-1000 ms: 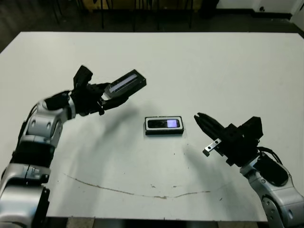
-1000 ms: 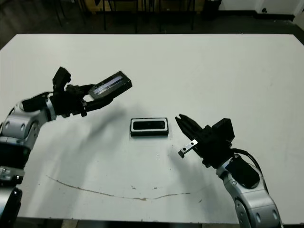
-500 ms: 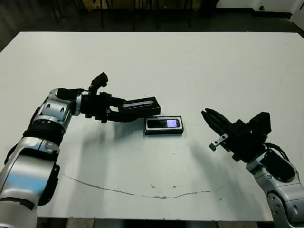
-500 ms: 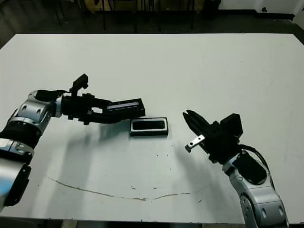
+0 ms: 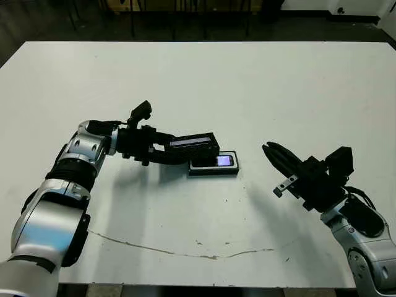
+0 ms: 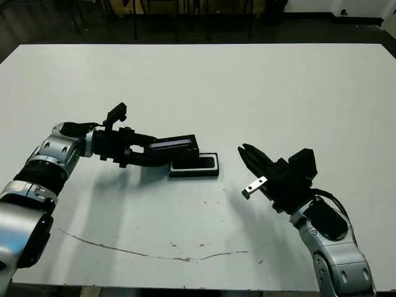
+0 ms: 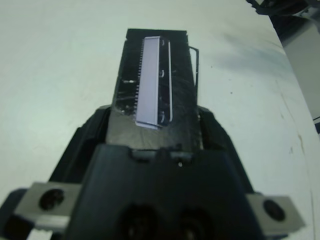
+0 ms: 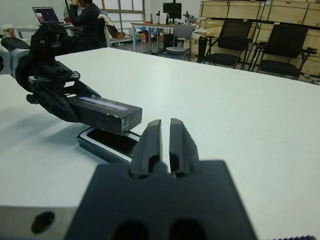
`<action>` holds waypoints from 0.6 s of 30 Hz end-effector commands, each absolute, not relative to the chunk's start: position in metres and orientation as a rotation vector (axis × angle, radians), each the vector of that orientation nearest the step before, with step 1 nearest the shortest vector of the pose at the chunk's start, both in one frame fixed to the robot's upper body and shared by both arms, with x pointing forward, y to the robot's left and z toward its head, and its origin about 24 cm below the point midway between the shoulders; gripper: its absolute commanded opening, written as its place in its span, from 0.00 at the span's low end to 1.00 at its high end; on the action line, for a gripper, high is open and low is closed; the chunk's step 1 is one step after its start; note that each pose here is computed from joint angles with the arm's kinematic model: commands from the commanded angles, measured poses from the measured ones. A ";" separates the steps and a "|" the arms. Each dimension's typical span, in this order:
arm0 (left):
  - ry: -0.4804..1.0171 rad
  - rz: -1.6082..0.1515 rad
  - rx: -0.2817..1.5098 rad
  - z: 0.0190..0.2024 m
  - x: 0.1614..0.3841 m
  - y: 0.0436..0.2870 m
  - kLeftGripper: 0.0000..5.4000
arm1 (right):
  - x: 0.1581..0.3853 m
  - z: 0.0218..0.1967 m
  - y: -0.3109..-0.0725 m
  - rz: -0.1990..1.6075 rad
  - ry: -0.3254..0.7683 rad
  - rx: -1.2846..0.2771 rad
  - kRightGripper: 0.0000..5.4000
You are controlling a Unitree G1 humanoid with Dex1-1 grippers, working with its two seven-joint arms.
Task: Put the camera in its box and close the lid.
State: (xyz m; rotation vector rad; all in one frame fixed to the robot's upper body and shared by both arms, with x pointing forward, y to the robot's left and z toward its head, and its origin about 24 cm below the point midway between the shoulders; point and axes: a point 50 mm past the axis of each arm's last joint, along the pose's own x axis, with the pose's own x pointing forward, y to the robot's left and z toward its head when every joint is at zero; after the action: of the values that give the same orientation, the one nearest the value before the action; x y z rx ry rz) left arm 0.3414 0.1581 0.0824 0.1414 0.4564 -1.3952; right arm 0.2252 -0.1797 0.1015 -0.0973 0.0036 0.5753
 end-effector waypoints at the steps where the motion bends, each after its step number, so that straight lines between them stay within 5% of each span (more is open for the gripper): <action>1: 0.487 -1.430 0.167 0.073 0.335 0.156 0.52 | 0.224 0.100 -0.184 0.569 0.013 -0.110 0.00; 18: 0.570 -1.491 0.192 0.065 0.321 0.148 0.52 | 0.224 0.099 -0.183 0.568 0.013 -0.098 0.00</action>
State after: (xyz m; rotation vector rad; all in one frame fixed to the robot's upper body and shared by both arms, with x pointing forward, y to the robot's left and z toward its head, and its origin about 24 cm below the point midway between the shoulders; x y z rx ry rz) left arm 0.3309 0.1456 0.0824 0.2023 0.4924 -1.4717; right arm 0.2244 -0.1797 0.1033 -0.1016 -0.0085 0.5761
